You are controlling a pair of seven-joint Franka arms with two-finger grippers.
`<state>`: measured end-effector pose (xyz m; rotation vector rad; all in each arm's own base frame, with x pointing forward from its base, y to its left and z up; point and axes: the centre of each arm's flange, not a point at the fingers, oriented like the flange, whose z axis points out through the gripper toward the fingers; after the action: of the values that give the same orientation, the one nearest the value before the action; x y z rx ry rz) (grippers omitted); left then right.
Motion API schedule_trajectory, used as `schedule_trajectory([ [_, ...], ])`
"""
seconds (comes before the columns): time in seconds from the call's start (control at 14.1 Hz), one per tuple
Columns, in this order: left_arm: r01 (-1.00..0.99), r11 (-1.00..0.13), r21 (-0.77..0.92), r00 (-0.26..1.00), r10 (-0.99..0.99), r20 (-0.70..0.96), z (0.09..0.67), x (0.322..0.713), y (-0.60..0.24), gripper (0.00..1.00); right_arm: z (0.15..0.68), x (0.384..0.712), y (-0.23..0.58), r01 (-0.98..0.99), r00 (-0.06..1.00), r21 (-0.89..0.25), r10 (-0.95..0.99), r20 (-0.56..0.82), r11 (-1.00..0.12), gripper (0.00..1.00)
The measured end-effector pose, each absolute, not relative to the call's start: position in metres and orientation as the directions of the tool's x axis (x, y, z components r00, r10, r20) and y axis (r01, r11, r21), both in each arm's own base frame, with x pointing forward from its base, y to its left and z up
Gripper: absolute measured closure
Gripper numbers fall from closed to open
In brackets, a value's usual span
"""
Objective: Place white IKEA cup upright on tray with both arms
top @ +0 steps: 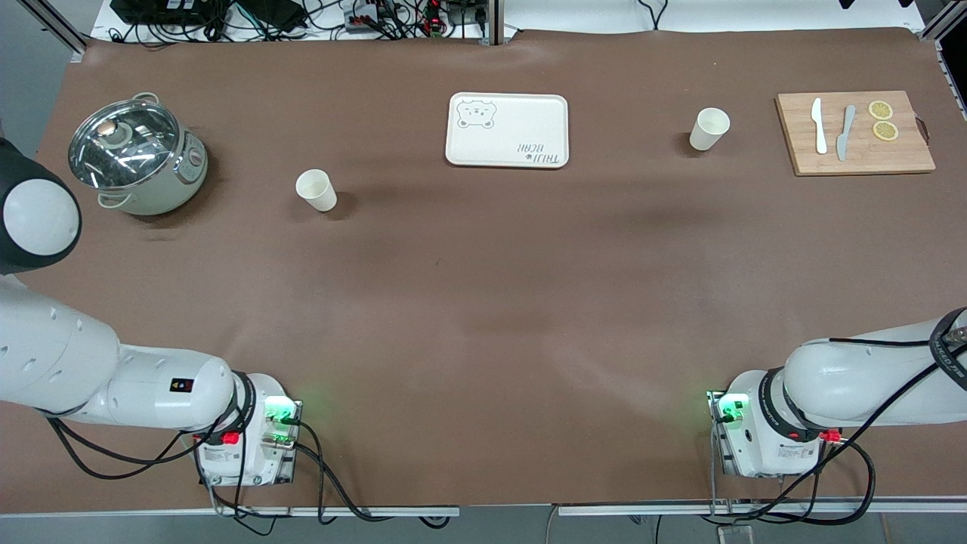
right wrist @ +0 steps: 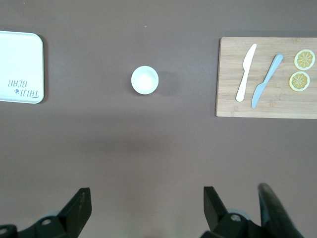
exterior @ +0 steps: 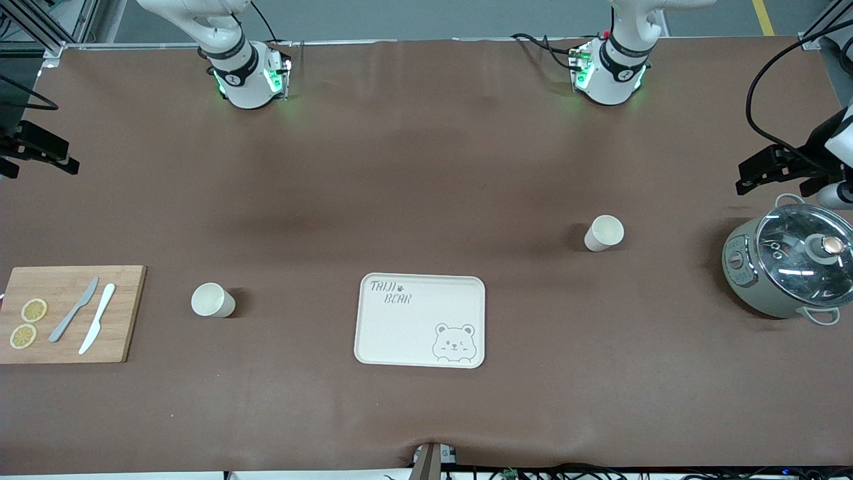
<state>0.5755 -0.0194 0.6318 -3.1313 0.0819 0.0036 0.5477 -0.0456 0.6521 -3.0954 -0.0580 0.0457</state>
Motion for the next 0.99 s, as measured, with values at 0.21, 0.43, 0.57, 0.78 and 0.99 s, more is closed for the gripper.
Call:
schedule_trajectory([
  [0.21,-0.053,-0.999,-0.009,0.999,-0.053,-0.003,0.631,0.576,-0.020,0.00,0.652,0.548,-0.045,0.037,0.999,-0.046,0.038,-0.029,-0.998,0.00],
  [0.43,-0.054,-0.999,-0.009,0.999,-0.054,-0.005,0.631,0.576,-0.020,0.00,0.652,0.548,-0.045,0.037,0.999,-0.046,0.038,-0.029,-0.998,0.00],
  [0.57,-0.062,-0.998,-0.009,0.998,-0.062,-0.006,0.630,0.576,-0.024,0.00,0.652,0.548,-0.045,0.037,0.999,-0.046,0.038,-0.029,-0.998,0.00],
  [0.78,-0.087,-0.996,-0.006,0.996,-0.087,-0.014,0.614,0.585,-0.045,0.00,0.652,0.548,-0.045,0.037,0.999,-0.046,0.039,-0.029,-0.998,0.00],
  [0.99,-0.070,-0.997,0.015,0.997,-0.070,-0.022,0.594,0.597,-0.058,0.00,0.652,0.548,-0.045,0.037,0.999,-0.046,0.039,-0.029,-0.998,0.00],
])
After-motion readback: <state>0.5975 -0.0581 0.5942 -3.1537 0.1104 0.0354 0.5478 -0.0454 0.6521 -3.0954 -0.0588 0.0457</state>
